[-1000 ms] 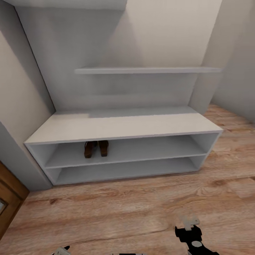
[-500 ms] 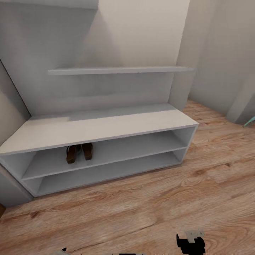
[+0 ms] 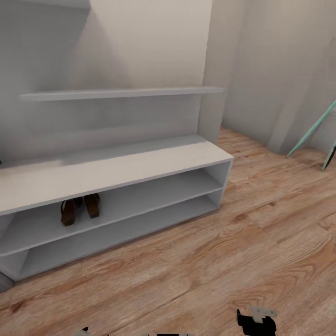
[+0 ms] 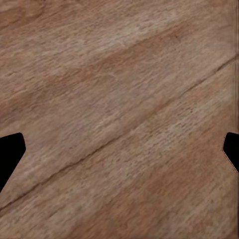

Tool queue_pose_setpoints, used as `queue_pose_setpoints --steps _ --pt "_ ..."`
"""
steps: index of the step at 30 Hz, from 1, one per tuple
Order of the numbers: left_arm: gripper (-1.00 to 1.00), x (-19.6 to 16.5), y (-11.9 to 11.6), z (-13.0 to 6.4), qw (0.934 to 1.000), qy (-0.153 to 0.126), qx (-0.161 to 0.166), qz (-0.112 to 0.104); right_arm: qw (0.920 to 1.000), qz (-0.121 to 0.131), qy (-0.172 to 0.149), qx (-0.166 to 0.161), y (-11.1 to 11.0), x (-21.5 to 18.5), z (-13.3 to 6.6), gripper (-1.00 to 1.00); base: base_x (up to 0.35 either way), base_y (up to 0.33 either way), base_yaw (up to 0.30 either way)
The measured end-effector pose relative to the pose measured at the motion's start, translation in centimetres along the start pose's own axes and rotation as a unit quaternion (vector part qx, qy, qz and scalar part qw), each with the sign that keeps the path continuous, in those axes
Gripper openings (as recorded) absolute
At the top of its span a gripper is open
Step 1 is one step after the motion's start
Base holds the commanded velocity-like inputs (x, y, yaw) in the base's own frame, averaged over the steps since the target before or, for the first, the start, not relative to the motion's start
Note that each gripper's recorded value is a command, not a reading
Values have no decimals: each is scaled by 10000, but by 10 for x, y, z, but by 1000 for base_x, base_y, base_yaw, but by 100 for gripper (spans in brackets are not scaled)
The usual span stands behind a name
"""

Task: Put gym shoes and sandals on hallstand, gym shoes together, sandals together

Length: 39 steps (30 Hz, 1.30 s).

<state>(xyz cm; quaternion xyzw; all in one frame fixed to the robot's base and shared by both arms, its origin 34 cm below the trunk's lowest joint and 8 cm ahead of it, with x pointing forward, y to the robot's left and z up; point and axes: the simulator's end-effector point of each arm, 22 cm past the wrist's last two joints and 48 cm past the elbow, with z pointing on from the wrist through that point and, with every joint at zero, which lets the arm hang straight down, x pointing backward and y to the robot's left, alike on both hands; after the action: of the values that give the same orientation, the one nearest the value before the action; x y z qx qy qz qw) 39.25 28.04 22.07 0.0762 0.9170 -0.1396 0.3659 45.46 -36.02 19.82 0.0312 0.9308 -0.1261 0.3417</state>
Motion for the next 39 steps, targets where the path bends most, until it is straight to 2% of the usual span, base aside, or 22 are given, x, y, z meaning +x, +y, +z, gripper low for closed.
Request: queue_pose_setpoints --steps 16,39 --pt "100 0 1 0 10000 -8 -9 -7 9980 -2 -26 -638 -11 -3 4 100 0 0 -300" --pt "100 -2 2 0 10000 -32 -26 -10 9980 268 -30 -576 -20 -4 5 100 0 0 -300"
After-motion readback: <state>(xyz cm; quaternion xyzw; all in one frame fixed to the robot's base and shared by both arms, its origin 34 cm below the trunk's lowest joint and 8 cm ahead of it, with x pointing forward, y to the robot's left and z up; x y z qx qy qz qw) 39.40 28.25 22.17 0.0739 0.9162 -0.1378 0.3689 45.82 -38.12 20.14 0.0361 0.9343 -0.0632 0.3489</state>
